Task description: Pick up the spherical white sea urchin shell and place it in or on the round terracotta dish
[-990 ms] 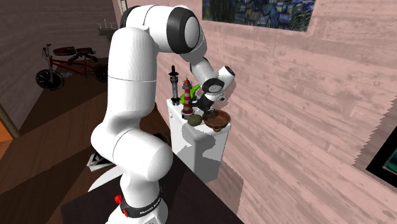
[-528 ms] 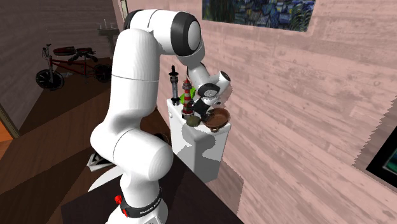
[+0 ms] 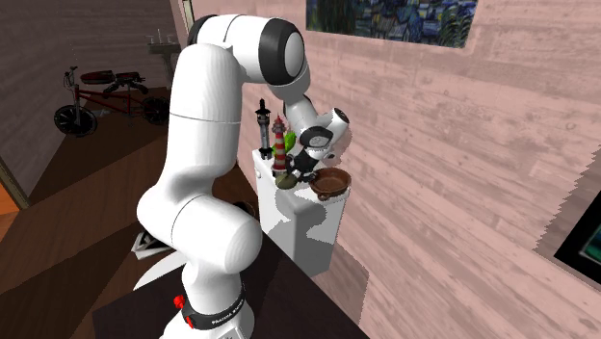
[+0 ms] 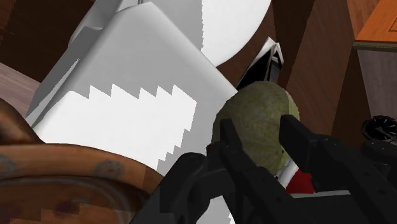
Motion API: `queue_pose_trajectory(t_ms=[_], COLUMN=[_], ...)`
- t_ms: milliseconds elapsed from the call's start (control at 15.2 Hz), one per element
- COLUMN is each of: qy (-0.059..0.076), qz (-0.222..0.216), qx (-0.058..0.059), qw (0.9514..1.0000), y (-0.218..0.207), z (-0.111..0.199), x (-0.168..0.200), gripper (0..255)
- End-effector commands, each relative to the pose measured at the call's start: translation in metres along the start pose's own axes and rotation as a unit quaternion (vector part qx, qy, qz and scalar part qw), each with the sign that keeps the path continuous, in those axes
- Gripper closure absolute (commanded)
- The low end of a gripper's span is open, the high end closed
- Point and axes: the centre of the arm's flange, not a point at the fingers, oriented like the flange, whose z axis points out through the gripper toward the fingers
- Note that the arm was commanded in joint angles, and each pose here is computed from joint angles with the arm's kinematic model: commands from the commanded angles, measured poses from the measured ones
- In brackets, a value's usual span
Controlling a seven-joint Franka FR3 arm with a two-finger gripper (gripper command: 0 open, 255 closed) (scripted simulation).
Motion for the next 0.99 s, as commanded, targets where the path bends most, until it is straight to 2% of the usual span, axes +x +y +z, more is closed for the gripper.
queue_pose_trajectory(t_ms=[0,462,528,594,660,726,792,858,924], qy=[-0.002,0.000,0.000,0.039,0.077,0.115,0.152,0.188,0.222], qz=[0.000,-0.001,-0.001,-0.005,-0.009,-0.013,-0.017,-0.020,-0.024], qx=[0.001,0.000,0.000,-0.080,-0.159,-0.238,-0.314,-0.388,-0.459], qw=[1.0000,1.0000,1.0000,0.9960,0.9842,0.9644,0.9370,0.9022,0.8601], y=[0.000,-0.001,-0.001,-0.038,-0.074,-0.108,-0.138,-0.165,-0.186], z=[0.002,0.000,0.000,0.003,0.012,0.028,0.051,0.079,0.112], x=[-0.001,0.000,0.000,-0.016,-0.033,-0.048,-0.063,-0.075,-0.086], gripper=[255,255,0,0,0,0,0,0,0])
